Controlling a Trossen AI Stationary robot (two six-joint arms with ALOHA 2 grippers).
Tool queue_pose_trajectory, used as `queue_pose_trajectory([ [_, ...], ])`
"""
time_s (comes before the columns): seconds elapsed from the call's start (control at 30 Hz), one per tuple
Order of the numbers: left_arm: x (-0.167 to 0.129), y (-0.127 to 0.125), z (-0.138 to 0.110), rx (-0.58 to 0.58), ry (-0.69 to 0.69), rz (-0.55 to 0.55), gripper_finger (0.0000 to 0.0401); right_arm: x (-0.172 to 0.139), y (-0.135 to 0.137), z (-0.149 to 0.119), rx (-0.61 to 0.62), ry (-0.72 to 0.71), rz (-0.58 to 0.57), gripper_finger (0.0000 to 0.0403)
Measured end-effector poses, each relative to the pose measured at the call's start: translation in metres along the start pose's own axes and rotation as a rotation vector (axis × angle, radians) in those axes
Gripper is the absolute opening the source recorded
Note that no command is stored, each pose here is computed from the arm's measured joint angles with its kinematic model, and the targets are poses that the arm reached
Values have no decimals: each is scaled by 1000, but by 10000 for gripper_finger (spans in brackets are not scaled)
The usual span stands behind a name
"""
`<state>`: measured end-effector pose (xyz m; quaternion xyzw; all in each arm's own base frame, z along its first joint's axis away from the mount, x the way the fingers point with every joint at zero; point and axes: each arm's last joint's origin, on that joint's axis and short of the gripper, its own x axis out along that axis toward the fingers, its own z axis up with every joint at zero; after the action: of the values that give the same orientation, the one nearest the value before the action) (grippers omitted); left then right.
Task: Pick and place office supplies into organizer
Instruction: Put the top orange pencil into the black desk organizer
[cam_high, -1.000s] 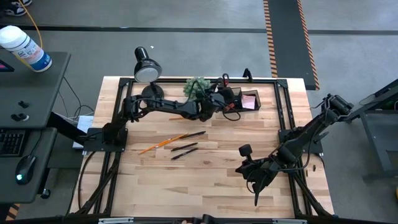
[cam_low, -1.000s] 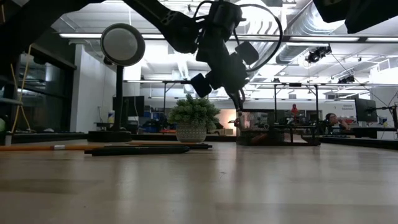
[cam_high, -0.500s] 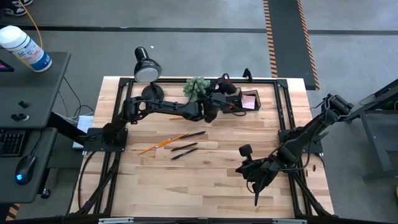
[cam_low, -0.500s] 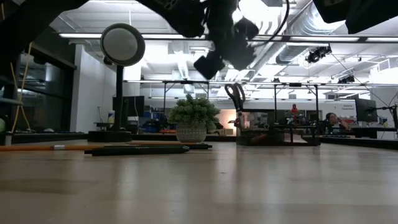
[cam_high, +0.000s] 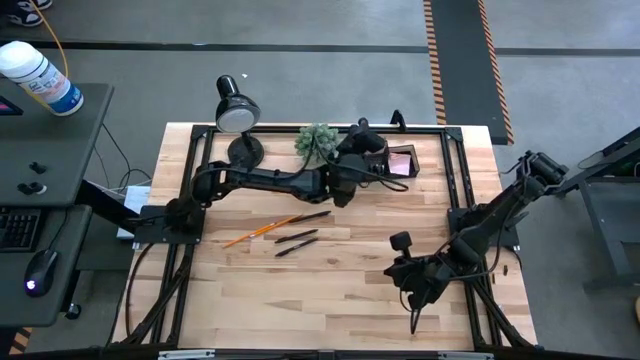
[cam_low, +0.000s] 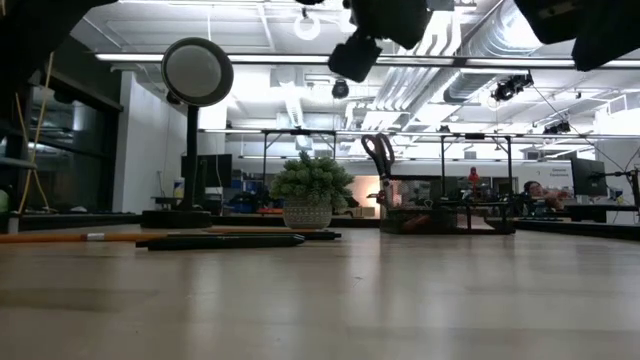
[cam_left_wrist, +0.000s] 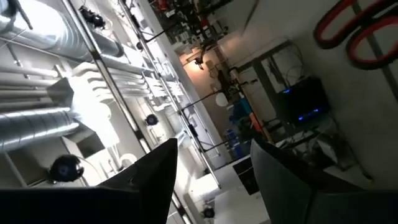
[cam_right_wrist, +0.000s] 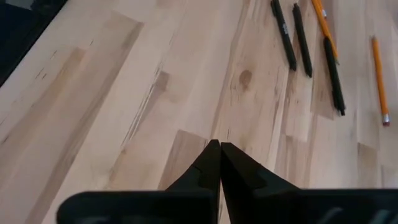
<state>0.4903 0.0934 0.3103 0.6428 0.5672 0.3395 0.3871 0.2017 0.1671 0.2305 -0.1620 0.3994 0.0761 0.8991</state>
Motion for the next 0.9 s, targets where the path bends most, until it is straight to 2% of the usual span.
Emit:
queue_pose_trajectory([
  [0.23, 7, -40, 8, 62, -30, -137, 193, -3, 5, -1, -16, -19, -26, 2],
  [0.4, 15, -77, -3, 4, -41, -306, 193, -3, 4, 0, -27, -26, -36, 4],
  [0.5, 20, -93, -15, -55, -62, -459, 193, -3, 4, 0, -28, -27, -38, 1],
  [0.67, 27, -107, -35, -151, -48, -683, 193, -3, 4, 1, -26, -33, -39, 5],
  [0.8, 24, -107, -38, -162, -53, -721, 193, -3, 4, 1, -25, -34, -39, 2],
  [0.9, 17, -102, -41, -187, -118, -786, 193, -3, 4, 1, -26, -33, -39, 3],
])
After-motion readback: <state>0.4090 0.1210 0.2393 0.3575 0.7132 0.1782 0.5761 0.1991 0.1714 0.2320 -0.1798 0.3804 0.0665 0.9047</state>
